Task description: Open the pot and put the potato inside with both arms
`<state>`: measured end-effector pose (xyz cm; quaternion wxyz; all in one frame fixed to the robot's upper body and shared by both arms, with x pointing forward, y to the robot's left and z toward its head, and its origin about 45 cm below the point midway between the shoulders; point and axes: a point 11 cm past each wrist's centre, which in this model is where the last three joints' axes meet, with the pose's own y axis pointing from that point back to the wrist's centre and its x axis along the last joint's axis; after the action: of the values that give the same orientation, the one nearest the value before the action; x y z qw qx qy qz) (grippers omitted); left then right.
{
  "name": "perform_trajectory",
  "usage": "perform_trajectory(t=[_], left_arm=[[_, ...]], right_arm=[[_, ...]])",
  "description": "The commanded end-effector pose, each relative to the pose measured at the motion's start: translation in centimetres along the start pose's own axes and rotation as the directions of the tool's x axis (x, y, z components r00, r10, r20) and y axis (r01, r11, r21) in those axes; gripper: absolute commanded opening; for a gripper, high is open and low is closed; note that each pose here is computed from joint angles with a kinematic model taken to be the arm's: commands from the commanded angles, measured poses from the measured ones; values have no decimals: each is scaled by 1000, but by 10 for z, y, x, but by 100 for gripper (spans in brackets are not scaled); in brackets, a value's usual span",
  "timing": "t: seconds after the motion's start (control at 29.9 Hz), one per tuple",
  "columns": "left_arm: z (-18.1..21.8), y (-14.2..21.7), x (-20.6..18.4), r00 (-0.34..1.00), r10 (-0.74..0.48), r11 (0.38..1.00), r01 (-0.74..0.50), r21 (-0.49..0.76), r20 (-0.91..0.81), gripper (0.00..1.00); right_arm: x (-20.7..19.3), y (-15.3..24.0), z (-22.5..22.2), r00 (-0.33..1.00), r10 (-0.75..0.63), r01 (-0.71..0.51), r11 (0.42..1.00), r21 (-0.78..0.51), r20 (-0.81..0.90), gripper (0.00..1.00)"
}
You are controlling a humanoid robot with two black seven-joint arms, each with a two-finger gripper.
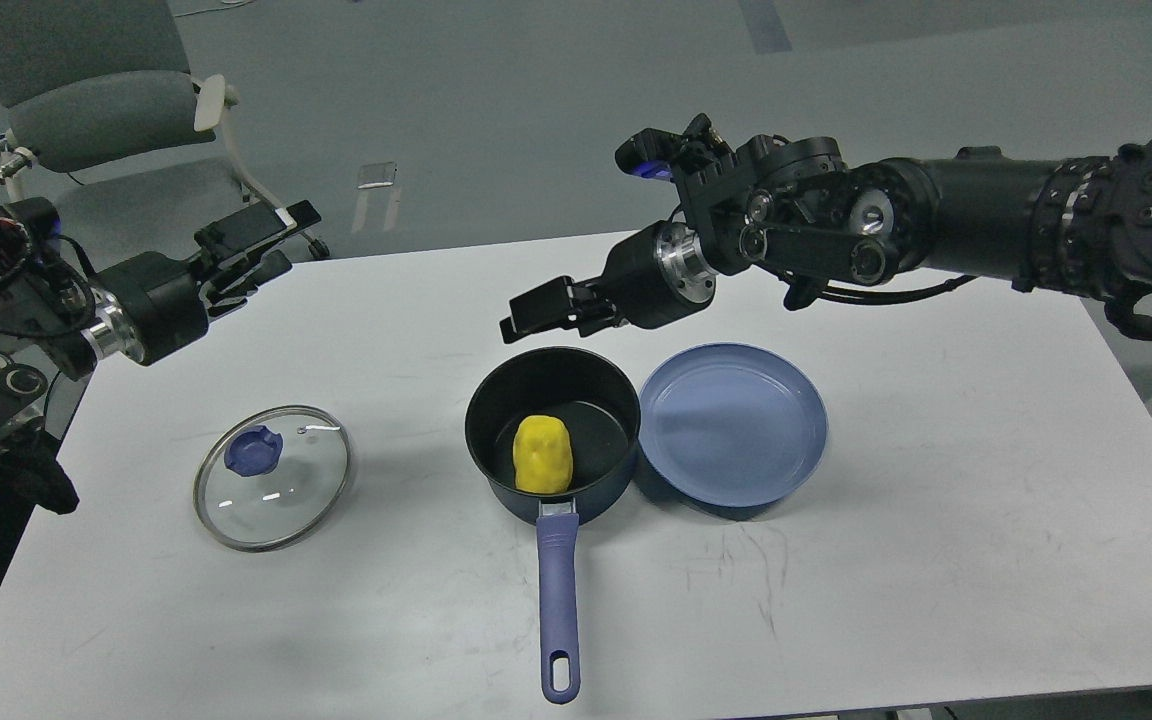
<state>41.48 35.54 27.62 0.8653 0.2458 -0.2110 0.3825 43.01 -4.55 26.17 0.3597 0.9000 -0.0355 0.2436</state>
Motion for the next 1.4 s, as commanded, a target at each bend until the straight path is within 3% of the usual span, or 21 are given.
perform_trajectory(t=[0.0, 0.23, 0.37, 0.5, 0.67, 0.97, 1.14, 1.37], left_arm=[[0, -3, -4, 1000, -6, 1000, 6, -5, -12, 98], [1, -14, -8, 971, 64, 995, -80, -63, -229, 98], [-3, -19, -15, 926, 94, 988, -130, -77, -366, 98], [-7, -21, -24, 912, 86, 989, -126, -75, -401, 98], [-3, -33, -34, 857, 79, 982, -155, -109, -509, 98], [-5, -51, -37, 725, 86, 956, -253, -148, -684, 98], [-2, -56, -43, 682, 23, 948, -247, -201, -731, 98], [0, -57, -44, 657, 9, 939, -265, -220, -754, 98]], right_arm=[[24, 17, -7, 993, 96, -101, 992, 78, 68, 100], [55, 97, 58, 901, 323, -361, 929, 85, 290, 100], [56, 150, 109, 767, 456, -534, 843, 57, 452, 100], [45, 165, 142, 643, 507, -638, 769, 35, 574, 100], [24, 185, 189, 400, 538, -783, 622, -29, 742, 100], [-23, 175, 232, 58, 408, -903, 411, -127, 911, 100], [-42, 165, 238, 10, 375, -917, 374, -142, 927, 100], [-55, 157, 243, -7, 367, -909, 386, -159, 930, 100]])
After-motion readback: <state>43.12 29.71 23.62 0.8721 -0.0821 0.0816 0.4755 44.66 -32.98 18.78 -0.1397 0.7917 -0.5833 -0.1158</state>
